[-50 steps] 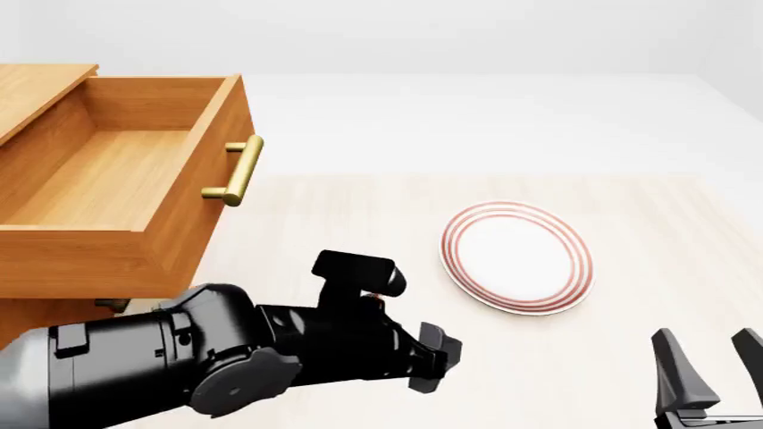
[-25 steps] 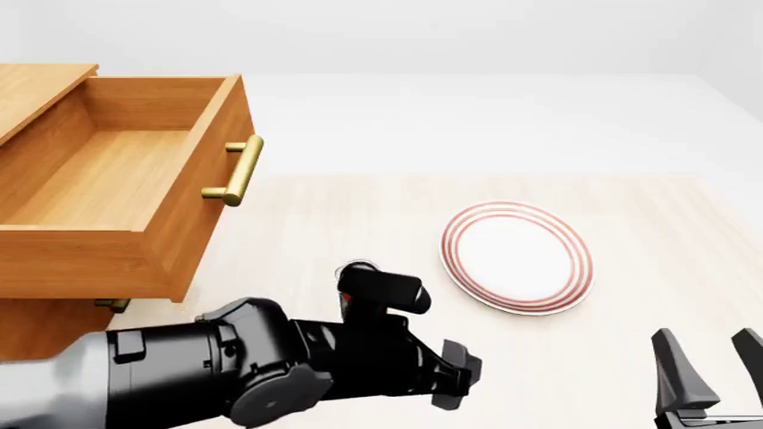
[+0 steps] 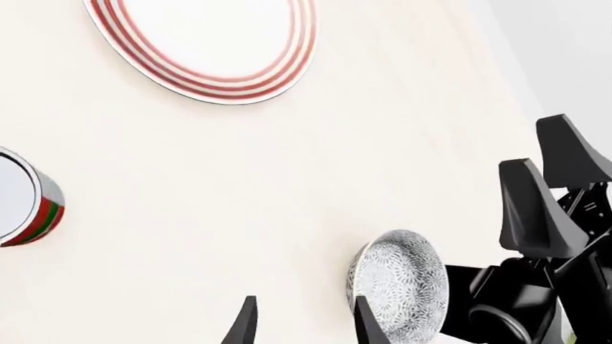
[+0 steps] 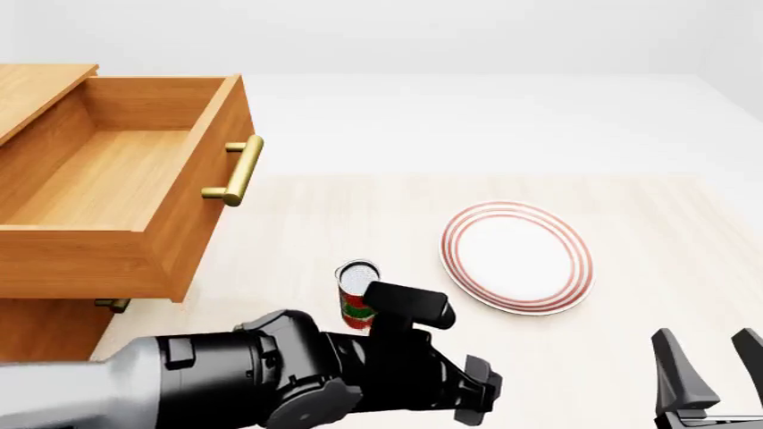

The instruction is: Put the bowl in the top drawer of the cabinet.

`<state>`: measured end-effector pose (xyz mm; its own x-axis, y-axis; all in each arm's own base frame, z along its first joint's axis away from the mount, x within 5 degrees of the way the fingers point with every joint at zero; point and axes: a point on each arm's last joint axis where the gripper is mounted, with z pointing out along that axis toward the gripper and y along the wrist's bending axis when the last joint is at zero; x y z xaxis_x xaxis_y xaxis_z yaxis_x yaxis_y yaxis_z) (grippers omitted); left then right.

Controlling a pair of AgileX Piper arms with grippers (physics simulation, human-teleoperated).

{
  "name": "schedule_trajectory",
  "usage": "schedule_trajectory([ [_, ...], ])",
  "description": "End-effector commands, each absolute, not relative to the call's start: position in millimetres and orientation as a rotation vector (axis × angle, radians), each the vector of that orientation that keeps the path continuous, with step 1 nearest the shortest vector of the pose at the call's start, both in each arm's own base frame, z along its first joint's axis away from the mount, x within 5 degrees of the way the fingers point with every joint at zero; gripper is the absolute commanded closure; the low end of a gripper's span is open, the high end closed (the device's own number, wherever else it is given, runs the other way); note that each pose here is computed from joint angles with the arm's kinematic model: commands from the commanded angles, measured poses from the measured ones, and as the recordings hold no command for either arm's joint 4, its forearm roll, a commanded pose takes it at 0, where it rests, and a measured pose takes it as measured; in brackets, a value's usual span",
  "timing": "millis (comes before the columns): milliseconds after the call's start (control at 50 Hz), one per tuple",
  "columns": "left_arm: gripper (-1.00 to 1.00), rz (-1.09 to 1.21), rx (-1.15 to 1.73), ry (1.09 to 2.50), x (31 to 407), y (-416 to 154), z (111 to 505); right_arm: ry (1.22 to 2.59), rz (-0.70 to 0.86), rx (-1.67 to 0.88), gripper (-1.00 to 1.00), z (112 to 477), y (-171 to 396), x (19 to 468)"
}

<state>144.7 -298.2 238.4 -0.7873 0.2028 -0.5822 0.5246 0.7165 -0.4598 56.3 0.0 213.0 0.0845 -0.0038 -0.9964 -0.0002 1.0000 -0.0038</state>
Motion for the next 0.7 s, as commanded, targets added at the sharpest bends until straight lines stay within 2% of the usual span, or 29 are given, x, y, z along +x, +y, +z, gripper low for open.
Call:
schedule_trajectory([
  [20,-1.0,-0.869,0.563,2.435,140.9,-307.8,230.9,1.486,-0.003,-0.003,-1.0,213.1,0.0,56.3],
  [700,-1.0,-0.89,0.592,2.497,123.1,-336.7,206.3,1.486,-0.003,-0.003,-1.0,213.1,0.0,56.3],
])
